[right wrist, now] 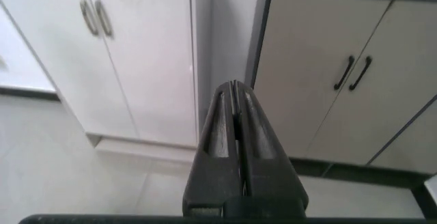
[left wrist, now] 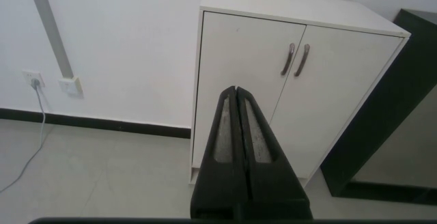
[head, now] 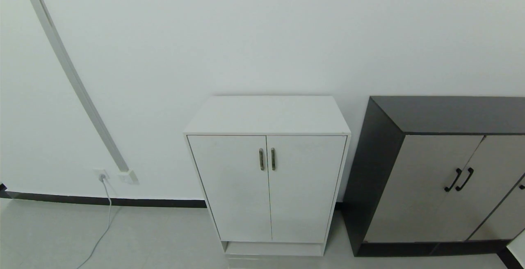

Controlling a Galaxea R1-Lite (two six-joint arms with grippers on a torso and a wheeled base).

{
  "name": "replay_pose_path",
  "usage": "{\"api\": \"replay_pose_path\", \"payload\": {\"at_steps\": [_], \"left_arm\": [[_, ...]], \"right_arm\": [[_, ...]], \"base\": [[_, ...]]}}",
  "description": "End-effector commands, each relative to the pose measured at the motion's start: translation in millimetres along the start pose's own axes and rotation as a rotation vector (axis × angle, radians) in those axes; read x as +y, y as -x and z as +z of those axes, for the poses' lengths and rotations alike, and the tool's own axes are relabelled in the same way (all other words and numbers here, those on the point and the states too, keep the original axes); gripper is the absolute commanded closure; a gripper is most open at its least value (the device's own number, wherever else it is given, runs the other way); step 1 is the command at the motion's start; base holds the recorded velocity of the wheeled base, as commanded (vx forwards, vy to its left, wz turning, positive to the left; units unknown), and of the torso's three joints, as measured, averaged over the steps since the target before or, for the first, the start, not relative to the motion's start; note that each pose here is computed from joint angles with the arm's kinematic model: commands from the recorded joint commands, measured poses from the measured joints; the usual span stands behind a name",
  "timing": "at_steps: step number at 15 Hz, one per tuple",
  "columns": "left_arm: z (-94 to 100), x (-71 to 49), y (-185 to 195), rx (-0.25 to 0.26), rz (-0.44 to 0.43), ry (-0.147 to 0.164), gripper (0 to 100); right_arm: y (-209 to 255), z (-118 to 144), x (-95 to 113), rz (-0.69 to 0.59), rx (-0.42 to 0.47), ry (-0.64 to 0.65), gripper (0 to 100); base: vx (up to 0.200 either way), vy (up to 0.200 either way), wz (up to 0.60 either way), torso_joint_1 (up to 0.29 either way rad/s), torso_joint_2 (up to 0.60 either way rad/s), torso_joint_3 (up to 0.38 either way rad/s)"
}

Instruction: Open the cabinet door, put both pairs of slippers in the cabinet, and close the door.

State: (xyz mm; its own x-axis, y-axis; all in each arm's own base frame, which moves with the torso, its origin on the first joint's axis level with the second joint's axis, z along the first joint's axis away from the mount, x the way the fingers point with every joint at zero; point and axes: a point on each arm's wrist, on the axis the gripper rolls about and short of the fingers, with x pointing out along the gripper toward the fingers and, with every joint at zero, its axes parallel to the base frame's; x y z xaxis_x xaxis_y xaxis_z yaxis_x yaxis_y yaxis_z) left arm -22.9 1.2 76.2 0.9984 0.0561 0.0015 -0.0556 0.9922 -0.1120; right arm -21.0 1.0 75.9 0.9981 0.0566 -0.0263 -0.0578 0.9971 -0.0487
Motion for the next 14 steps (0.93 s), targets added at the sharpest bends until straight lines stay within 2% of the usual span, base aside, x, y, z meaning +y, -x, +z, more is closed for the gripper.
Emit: {"api": "replay_pose_path", "payload": {"at_steps": [1,4,14], "left_arm": [[-0.1,0.0,0.0,0.0,0.002,0.0,100],[-0.1,0.0,0.0,0.0,0.001,0.0,100],[-0.1,0.1,0.0,0.0,0.004,-0.003,100]], "right_arm": [[1.8,-0.6,0.1,-0.009,-0.024,-0.009,100],[1.8,0.0,-0.4,-0.031,-0.031,-0.083,100],[1.8,0.3,-0.8,-0.048,-0.034,-0.086,100]], "base": [[0.0,0.0,0.0,0.0,0.0,0.0],[0.0,0.0,0.0,0.0,0.0,0.0],[0.0,0.0,0.0,0.0,0.0,0.0]]}}
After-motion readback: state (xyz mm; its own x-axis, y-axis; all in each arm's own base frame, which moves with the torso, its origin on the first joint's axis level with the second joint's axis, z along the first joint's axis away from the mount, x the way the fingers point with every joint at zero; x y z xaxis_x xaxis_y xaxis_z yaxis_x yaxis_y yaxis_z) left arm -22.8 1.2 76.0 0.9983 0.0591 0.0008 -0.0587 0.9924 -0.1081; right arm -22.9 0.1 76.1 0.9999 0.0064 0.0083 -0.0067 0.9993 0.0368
